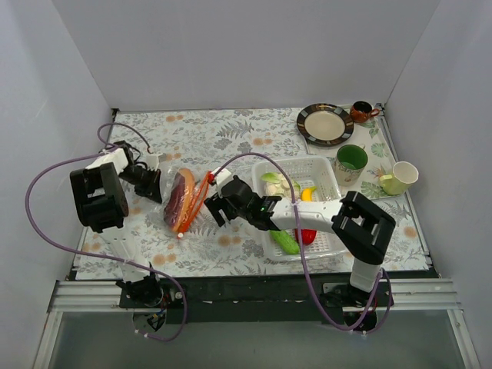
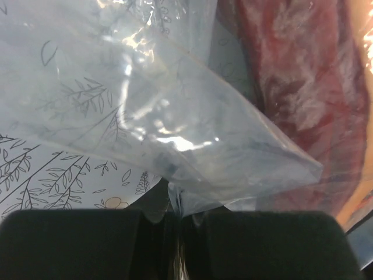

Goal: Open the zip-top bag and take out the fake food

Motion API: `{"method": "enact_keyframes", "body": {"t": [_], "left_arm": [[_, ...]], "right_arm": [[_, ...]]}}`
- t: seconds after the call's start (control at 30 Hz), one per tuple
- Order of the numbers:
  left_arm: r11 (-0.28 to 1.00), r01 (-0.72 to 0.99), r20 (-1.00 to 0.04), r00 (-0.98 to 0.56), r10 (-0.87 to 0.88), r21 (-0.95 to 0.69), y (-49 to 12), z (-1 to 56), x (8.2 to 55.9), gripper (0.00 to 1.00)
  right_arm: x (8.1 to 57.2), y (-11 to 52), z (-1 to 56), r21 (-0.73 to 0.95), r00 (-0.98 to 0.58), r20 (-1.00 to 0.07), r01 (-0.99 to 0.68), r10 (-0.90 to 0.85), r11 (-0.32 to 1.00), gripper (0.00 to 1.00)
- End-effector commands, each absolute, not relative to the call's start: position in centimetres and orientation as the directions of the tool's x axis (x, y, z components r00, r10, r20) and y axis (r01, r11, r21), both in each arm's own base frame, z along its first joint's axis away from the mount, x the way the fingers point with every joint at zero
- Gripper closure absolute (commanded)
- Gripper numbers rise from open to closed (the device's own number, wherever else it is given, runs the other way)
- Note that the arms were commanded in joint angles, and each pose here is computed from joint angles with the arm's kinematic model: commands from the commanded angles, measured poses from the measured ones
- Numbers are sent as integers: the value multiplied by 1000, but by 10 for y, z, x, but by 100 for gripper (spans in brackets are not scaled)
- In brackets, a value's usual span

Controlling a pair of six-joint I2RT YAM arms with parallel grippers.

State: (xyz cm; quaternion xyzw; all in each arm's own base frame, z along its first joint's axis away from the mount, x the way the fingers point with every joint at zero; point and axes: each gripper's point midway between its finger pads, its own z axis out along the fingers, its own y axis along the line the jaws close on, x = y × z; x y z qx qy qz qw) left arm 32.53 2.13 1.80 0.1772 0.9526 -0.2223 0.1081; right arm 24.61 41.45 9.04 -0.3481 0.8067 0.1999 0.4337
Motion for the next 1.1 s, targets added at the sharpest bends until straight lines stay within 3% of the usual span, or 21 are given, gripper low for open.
{"method": "enact_keyframes", "body": {"t": [0.0, 0.23, 0.73, 1.07], "left_arm": [[846, 469, -313, -867, 387, -254, 23, 9, 343, 100], [788, 576, -268, -811, 520, -217, -17, -4, 325, 100], [801, 585, -174, -808, 563, -123, 6, -32, 314, 100], [797, 581, -162, -813, 559, -163, -6, -33, 304, 100]], "right_arm": [[261, 439, 109, 15, -341, -866, -748, -365, 663, 10], [279, 467, 101, 54, -357, -866, -764, -350, 643, 12], [275, 464, 76, 85, -385, -853, -771, -354, 632, 15], [284, 489, 82, 113, -380, -867, -779, -321, 617, 16]]}}
